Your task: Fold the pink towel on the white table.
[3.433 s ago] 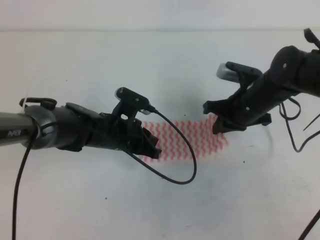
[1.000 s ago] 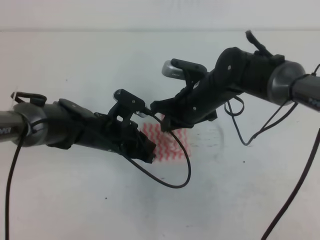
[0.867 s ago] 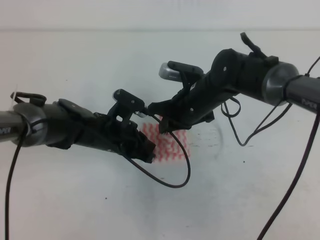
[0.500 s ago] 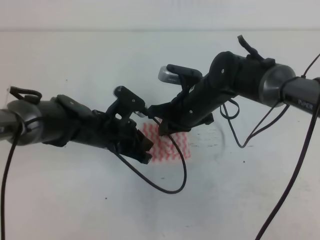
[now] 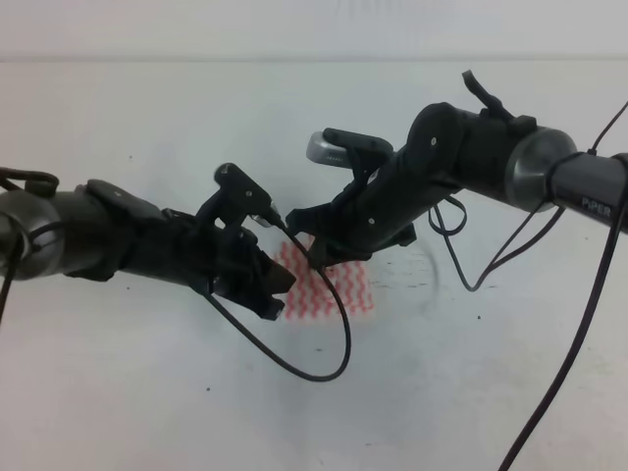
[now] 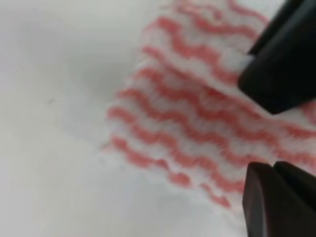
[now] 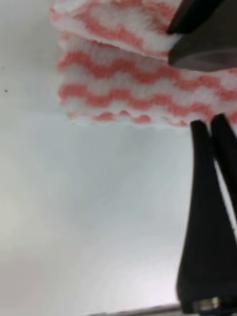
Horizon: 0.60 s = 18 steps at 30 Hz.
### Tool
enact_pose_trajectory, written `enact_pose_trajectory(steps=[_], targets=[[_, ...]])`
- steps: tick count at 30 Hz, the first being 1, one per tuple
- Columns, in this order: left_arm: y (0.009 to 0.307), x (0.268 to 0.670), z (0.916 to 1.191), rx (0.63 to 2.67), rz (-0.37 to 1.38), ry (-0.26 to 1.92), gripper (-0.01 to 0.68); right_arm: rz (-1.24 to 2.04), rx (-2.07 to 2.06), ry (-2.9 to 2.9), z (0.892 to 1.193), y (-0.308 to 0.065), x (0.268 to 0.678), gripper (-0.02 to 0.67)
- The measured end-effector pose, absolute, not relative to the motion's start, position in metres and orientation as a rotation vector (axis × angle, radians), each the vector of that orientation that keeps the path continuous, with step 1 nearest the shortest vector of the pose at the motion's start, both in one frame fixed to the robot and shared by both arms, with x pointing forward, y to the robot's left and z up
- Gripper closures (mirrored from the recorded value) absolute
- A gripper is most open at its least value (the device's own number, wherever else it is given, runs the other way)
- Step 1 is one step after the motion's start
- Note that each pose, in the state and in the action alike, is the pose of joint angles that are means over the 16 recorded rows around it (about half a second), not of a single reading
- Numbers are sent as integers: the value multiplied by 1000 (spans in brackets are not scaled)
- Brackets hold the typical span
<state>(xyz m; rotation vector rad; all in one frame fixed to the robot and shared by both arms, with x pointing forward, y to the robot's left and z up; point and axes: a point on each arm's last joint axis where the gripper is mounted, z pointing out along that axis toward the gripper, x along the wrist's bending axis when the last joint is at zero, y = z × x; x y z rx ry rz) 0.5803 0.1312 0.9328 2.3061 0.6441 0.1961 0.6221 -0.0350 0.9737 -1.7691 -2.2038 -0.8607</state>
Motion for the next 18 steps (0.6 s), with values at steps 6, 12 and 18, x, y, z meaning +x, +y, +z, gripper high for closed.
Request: enact_pose_trajectory(steps=[6,12,18], targets=[[130,580,928,2310,177,599,678,-859,-1766,-2206,974,-34,621,665],[131,581,924,2308,171,593,678,-860,-1766,-2205,974,-34,621,666],[132,583,921,2298,164,593,678,-853,-1768,-2205,973,-34,621,665]])
